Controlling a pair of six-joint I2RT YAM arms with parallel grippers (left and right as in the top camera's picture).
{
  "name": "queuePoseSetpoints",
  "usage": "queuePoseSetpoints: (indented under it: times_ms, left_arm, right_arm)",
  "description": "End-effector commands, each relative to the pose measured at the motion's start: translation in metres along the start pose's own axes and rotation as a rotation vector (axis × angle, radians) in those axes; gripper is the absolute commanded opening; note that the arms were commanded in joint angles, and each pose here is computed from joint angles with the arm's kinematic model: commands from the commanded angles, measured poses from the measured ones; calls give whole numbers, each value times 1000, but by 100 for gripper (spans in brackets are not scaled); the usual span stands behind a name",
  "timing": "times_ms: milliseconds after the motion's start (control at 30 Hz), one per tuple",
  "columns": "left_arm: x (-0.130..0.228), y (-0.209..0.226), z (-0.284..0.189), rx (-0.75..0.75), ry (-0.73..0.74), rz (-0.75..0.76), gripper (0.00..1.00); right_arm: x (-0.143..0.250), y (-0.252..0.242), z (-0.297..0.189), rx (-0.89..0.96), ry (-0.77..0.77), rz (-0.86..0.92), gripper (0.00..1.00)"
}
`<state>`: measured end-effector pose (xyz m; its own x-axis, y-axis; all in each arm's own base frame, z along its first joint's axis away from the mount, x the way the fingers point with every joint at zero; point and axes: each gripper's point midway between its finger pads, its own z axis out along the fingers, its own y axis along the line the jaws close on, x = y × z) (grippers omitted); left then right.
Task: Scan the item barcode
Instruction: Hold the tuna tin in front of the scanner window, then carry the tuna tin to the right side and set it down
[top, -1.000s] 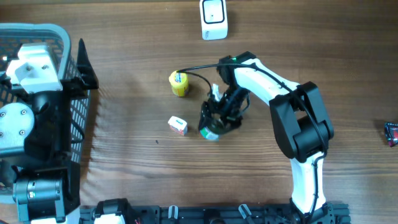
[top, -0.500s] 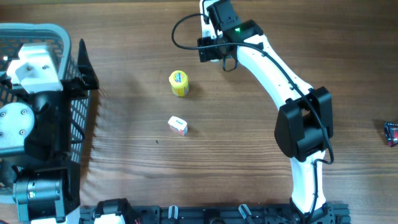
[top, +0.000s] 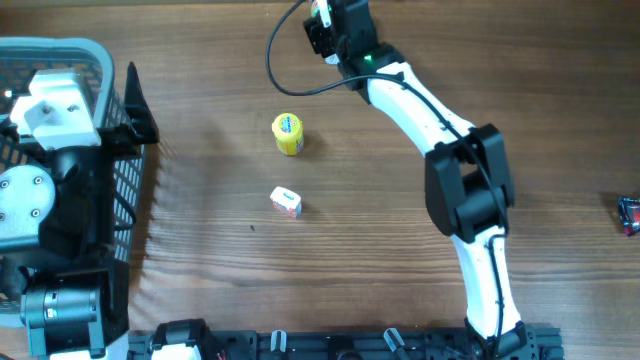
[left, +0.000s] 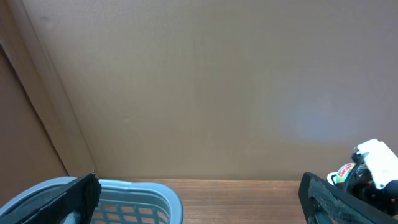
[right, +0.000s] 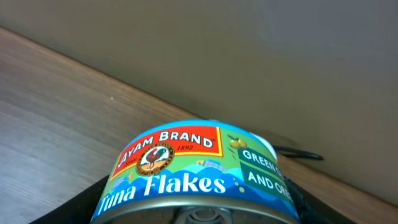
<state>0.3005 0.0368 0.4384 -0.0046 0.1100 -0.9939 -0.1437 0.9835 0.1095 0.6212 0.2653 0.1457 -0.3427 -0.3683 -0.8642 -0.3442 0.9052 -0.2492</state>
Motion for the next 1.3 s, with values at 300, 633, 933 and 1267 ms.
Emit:
queuePoseSetpoints:
  times_ms: [300, 633, 933, 1267]
  left_arm:
    - [0, -2, 0, 13, -4, -2, 100]
    - [0, -2, 0, 13, -4, -2, 100]
    - [0, -2, 0, 13, -4, -2, 100]
    - [0, -2, 0, 13, -4, -2, 100]
  right_arm:
    - [-4, -35, 30, 58, -149, 95, 50]
    - [5, -37, 44, -42, -205, 194, 52]
    - [13, -33, 49, -50, -196, 191, 51]
    - [-4, -25, 35, -64, -188, 138, 49]
